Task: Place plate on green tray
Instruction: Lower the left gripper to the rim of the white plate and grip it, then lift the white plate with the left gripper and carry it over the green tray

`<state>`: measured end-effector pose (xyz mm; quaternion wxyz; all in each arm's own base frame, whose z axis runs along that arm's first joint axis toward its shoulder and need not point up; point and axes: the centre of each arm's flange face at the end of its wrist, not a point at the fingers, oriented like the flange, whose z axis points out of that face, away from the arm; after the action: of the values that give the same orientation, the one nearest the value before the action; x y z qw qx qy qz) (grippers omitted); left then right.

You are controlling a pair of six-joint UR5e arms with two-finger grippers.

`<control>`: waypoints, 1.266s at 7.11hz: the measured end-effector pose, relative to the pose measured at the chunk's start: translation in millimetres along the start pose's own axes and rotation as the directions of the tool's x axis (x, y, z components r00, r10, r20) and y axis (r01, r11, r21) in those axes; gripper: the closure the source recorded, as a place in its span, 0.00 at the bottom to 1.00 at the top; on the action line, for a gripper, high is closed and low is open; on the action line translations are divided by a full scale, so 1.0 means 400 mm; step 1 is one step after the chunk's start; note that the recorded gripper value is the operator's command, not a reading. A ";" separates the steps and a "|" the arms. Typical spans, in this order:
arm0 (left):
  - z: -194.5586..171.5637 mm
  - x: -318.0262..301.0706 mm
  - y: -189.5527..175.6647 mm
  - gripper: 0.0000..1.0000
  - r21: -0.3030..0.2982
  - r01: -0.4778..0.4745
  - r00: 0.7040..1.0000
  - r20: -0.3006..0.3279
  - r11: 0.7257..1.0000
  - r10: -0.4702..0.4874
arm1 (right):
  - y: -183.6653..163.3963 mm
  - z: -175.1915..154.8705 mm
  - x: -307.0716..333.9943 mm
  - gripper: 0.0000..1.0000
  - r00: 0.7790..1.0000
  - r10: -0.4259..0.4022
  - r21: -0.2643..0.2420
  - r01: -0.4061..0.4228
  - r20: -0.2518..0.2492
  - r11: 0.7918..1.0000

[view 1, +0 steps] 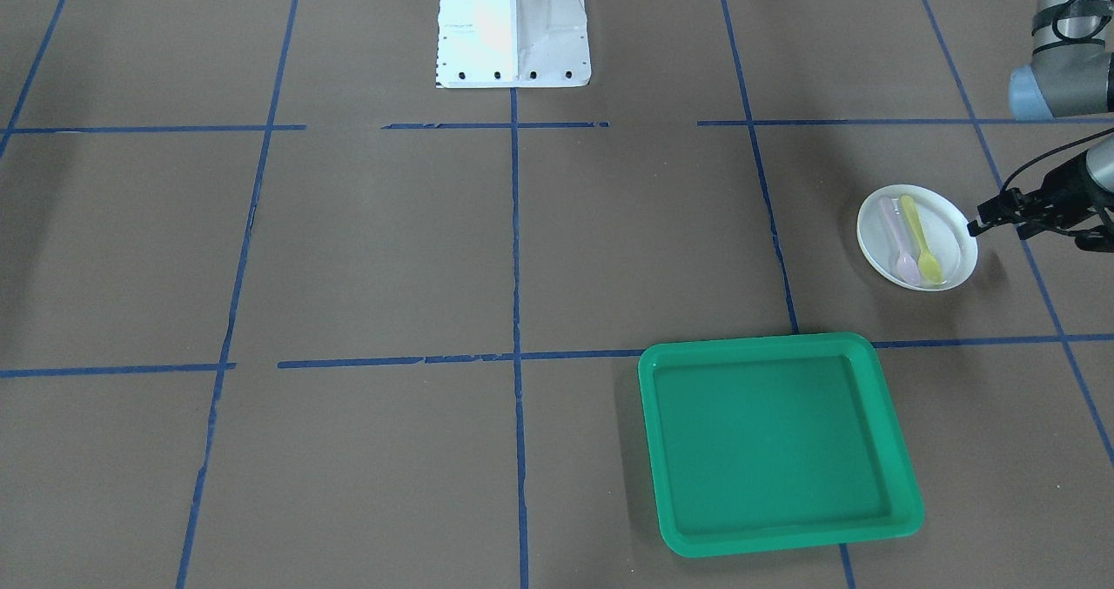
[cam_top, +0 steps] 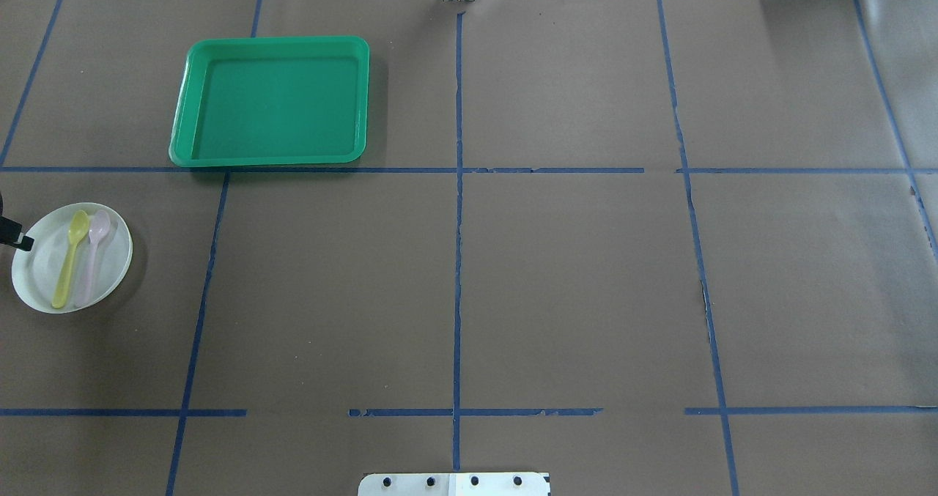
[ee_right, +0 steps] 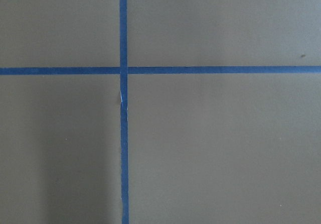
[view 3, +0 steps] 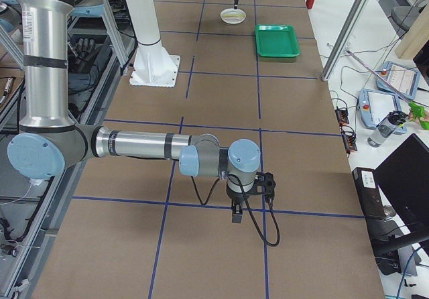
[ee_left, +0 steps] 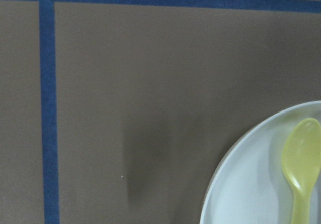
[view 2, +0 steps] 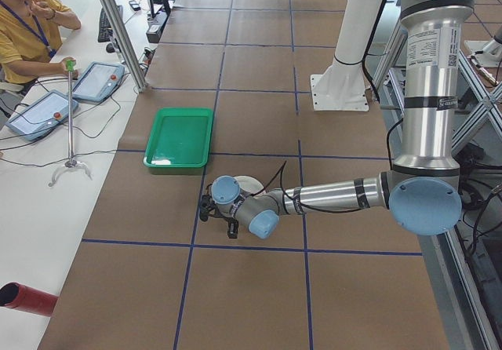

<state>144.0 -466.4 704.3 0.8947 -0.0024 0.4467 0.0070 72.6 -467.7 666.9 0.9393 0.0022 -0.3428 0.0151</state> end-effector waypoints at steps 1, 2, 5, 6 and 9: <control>0.004 0.005 0.001 0.35 -0.004 0.001 1.000 -0.001 1.000 -0.001 | 0.000 0.000 0.000 0.00 1.000 0.000 0.000 0.000 0.001 1.000; 0.011 0.013 0.003 0.35 -0.011 -0.003 1.000 -0.003 1.000 0.003 | 0.000 0.000 0.000 0.00 1.000 0.000 0.000 0.000 0.001 1.000; 0.020 0.028 0.007 1.00 -0.021 -0.013 1.000 -0.009 1.000 0.013 | 0.000 0.000 0.000 0.00 1.000 0.000 0.000 0.000 0.001 1.000; 0.019 0.032 0.006 1.00 -0.022 -0.015 1.000 -0.010 1.000 0.014 | 0.000 0.000 0.000 0.00 1.000 0.000 0.000 0.000 0.000 1.000; -0.007 0.080 0.024 1.00 -0.063 -0.038 0.995 -0.096 0.997 0.032 | 0.000 0.000 0.000 0.00 1.000 0.000 0.000 0.000 0.000 1.000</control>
<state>160.8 -456.3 677.3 0.8717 -0.0238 0.4881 0.0369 72.6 -467.7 666.9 0.9393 0.0022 -0.3429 0.0151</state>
